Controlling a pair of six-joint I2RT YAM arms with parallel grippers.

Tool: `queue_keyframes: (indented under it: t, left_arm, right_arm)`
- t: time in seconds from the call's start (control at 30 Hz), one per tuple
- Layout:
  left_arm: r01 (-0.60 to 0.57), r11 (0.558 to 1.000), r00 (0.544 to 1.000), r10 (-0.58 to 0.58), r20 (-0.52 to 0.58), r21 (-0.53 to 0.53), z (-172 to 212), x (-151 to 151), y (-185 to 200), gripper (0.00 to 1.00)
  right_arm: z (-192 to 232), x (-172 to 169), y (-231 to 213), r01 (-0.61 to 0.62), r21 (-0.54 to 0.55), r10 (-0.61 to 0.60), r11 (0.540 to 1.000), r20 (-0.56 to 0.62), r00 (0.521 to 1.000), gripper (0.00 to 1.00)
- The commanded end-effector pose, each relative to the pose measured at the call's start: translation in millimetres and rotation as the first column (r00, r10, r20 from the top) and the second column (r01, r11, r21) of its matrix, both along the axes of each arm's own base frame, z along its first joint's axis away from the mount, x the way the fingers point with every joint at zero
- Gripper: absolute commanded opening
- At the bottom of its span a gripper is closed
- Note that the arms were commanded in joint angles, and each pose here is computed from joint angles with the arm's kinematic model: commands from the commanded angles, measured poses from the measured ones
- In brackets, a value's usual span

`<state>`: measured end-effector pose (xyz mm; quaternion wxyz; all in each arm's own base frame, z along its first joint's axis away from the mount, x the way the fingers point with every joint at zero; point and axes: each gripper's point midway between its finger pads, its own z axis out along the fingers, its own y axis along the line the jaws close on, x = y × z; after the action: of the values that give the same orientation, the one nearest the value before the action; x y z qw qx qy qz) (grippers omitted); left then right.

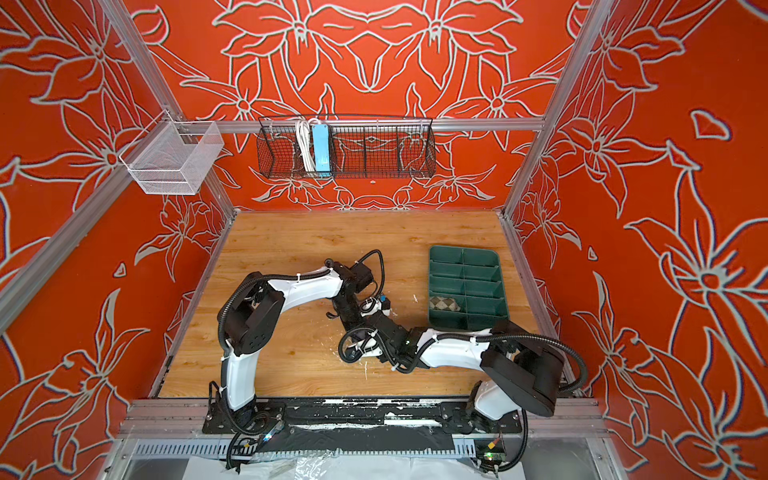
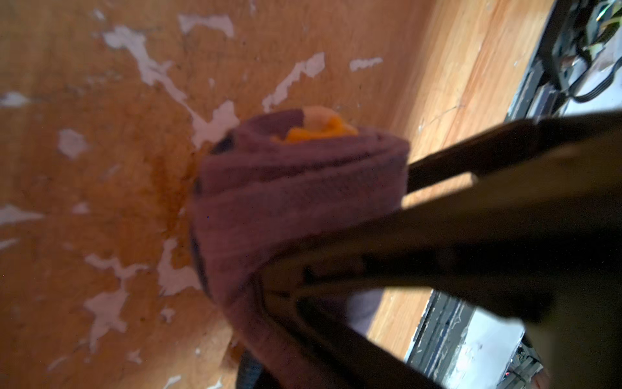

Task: Roll the socks
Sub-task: 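Grasp the rolled purple sock with the right gripper while the left gripper holds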

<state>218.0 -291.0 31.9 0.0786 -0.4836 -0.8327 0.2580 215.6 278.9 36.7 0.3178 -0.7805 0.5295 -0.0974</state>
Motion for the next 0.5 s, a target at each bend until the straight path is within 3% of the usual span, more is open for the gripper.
queue_keyframes:
  t: [0.0,0.03,0.13,0.23,0.47]
  left_arm:
    - [0.05,0.987,0.998,-0.043,-0.052,0.154,-31.1,-23.6,23.1,0.0]
    - [0.035,0.988,0.999,-0.033,-0.017,0.148,-27.4,-18.5,21.6,0.02]
    - [-0.007,0.996,0.996,-0.001,0.09,0.088,-6.0,-4.9,14.3,0.32]
    - [-0.034,0.999,0.978,0.034,0.205,-0.005,25.6,4.2,7.9,0.62]
    - [-0.017,0.995,0.948,0.049,0.314,-0.103,78.9,-4.5,15.1,0.98]
  right_arm:
    - [-10.3,-10.6,1.7,-0.008,-0.016,0.006,1.0,-0.099,0.995,0.25]
    - [-11.3,-15.9,0.5,-0.012,-0.024,0.009,1.0,-0.132,0.991,0.19]
    - [-18.5,-32.1,-10.6,-0.01,-0.084,-0.01,0.996,-0.235,0.972,0.0]
    - [-22.0,-41.9,-21.5,0.025,-0.146,-0.069,0.989,-0.308,0.949,0.0]
    - [-21.8,-49.5,-35.4,0.092,-0.213,-0.169,0.973,-0.377,0.911,0.0]
